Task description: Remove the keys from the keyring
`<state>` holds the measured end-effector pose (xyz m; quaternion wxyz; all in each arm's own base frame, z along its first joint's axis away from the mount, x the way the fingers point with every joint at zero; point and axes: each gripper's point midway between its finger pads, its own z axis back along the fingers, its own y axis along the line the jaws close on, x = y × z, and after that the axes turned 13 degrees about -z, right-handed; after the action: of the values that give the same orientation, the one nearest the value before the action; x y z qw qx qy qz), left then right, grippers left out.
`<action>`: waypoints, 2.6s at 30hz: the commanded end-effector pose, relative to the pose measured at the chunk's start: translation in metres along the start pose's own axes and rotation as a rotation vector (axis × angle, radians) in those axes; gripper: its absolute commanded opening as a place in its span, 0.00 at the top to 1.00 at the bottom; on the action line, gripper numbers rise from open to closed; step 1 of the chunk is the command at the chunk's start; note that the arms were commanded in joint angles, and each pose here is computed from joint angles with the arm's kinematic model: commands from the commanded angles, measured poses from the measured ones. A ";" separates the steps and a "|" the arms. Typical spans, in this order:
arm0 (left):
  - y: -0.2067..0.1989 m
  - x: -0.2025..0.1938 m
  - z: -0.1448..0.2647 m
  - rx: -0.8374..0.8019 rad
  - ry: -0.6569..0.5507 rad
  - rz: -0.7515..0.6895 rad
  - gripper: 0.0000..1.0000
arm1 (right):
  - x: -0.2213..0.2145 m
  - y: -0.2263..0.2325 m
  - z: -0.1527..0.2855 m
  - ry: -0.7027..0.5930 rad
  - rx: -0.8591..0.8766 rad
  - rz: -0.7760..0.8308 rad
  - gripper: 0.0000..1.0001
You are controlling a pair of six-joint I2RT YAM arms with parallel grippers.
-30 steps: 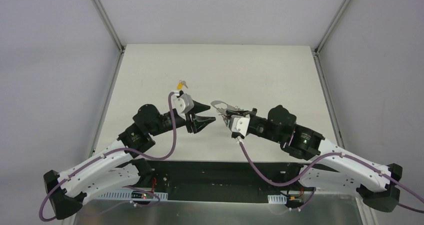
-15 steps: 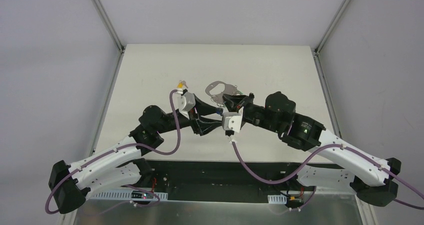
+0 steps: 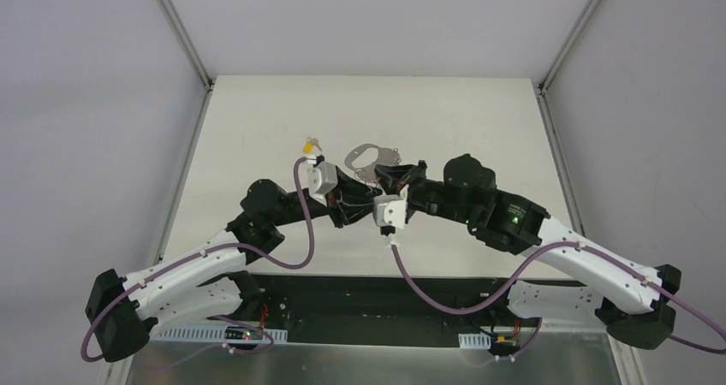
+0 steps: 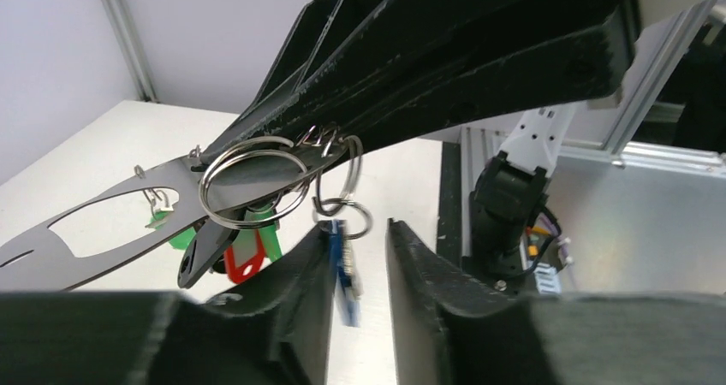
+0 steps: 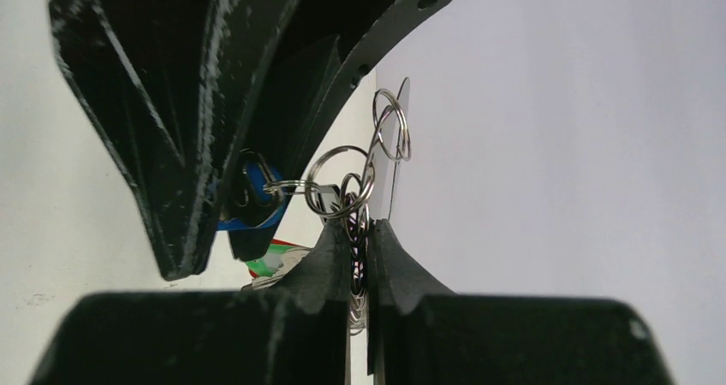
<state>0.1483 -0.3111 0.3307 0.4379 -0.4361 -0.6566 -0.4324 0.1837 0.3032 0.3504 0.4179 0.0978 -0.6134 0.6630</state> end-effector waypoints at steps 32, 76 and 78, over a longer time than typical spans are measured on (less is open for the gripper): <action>-0.021 -0.029 0.046 -0.030 0.802 0.382 1.00 | -0.061 0.094 0.015 -0.119 -0.093 -0.828 0.57; -0.064 0.004 0.041 -0.485 0.661 0.252 1.00 | 0.041 0.079 0.012 -0.443 0.207 -0.793 0.66; -0.064 0.005 0.043 -0.487 0.661 0.240 1.00 | 0.045 0.082 0.012 -0.453 0.242 -0.791 0.66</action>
<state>0.0892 -0.2869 0.2864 0.6095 -0.4171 -0.2725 -0.6167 0.1081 0.3147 0.2848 0.5354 0.4800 -0.5134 0.4684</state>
